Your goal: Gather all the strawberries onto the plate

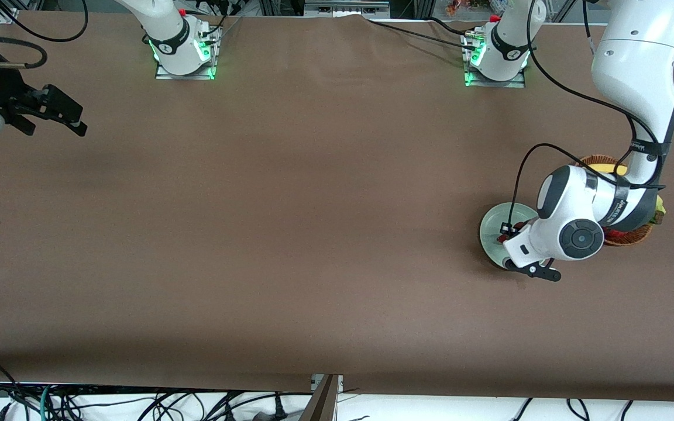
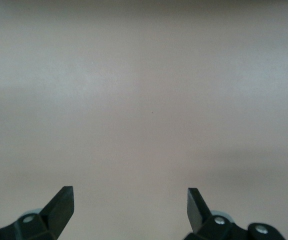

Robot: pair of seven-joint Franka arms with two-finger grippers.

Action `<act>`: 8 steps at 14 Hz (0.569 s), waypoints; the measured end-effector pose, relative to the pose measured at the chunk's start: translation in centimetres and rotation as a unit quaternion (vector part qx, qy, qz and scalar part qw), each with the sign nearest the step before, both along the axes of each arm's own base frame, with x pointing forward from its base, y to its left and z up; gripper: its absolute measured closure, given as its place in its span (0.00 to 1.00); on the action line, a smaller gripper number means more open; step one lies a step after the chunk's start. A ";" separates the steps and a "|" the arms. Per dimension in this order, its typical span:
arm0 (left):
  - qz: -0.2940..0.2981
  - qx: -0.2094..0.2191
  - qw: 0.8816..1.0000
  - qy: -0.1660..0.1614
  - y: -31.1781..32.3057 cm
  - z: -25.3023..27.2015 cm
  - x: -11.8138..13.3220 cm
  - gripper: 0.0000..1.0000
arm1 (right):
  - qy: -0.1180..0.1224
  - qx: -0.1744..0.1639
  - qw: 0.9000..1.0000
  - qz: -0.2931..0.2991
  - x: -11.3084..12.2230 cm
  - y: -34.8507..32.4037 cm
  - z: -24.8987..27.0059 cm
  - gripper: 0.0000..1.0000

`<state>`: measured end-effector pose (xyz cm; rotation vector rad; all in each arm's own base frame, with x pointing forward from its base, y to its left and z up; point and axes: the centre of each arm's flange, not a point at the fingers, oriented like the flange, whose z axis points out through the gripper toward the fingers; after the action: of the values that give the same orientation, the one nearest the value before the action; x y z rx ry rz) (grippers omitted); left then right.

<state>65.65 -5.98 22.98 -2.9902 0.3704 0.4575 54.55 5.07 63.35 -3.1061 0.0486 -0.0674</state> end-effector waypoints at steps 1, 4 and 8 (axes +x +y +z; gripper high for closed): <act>0.001 -0.002 1.000 0.000 0.3 -0.4 0.0 0.48 | 0.006 -0.009 1.000 0.002 0.4 0.0 -0.8 0.00; -0.011 -0.009 1.000 -0.005 0.9 -0.2 0.4 0.18 | 0.012 -0.044 0.999 0.018 1.1 1.1 -2.0 0.00; -0.029 -0.014 0.997 -0.063 -0.5 6.7 1.8 0.00 | 0.012 -0.047 0.999 0.020 1.1 2.8 -2.2 0.00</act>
<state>67.50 -6.51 29.65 -3.0069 0.4555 0.2576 55.65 7.87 61.13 -3.1996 -0.0174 -0.0315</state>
